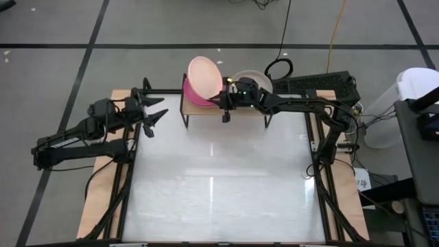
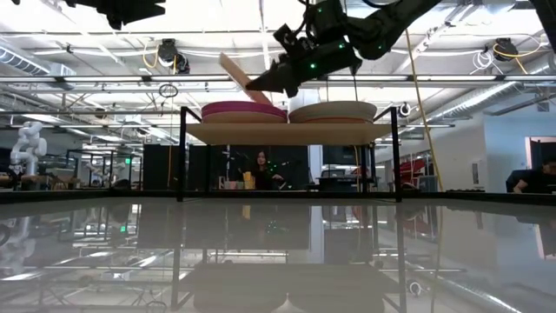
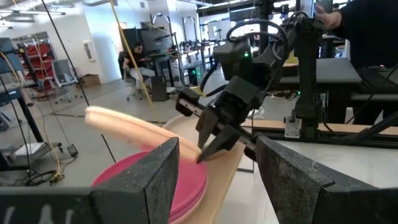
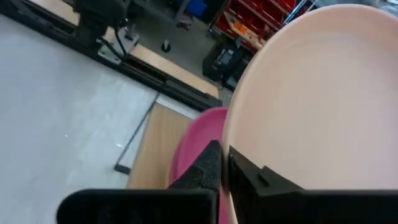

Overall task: Place and stack plates onto a shelf
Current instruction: Stack the light orange plate on top of the pink plate on the shelf, then return to Home Position

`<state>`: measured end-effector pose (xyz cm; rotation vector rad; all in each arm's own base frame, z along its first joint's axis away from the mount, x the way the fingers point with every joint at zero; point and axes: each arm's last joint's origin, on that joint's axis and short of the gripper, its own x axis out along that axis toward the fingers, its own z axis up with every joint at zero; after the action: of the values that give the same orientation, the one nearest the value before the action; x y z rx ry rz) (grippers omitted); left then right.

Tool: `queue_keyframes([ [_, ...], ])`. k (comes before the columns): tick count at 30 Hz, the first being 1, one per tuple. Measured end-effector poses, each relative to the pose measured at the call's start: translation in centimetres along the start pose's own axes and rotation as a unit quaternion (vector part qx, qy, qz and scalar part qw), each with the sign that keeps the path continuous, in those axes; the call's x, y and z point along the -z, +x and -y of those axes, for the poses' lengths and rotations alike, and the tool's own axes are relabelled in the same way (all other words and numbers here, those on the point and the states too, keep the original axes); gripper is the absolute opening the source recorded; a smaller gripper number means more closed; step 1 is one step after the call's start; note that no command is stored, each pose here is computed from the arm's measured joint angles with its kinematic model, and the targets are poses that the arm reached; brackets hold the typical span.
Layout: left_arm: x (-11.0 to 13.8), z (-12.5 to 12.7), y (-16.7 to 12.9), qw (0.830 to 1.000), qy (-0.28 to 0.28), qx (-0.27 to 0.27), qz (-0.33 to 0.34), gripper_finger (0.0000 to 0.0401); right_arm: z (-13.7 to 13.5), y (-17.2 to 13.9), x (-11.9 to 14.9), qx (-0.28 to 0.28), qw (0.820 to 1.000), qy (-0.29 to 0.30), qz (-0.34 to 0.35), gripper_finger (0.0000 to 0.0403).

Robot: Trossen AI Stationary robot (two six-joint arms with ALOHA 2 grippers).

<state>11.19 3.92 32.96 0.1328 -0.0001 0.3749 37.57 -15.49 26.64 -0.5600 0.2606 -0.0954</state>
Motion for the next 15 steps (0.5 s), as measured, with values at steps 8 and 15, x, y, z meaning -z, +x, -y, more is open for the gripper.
queue_keyframes([
  [8,0.06,0.01,-0.01,1.000,-0.001,0.000,-0.003,0.0218,-0.22,0.29,0.30,-0.003,1.000,0.015,-0.002,0.0036],
  [15,0.05,0.01,0.00,1.000,-0.002,0.000,-0.003,0.0218,-0.08,0.20,0.55,-0.001,1.000,0.026,-0.012,0.0080],
])
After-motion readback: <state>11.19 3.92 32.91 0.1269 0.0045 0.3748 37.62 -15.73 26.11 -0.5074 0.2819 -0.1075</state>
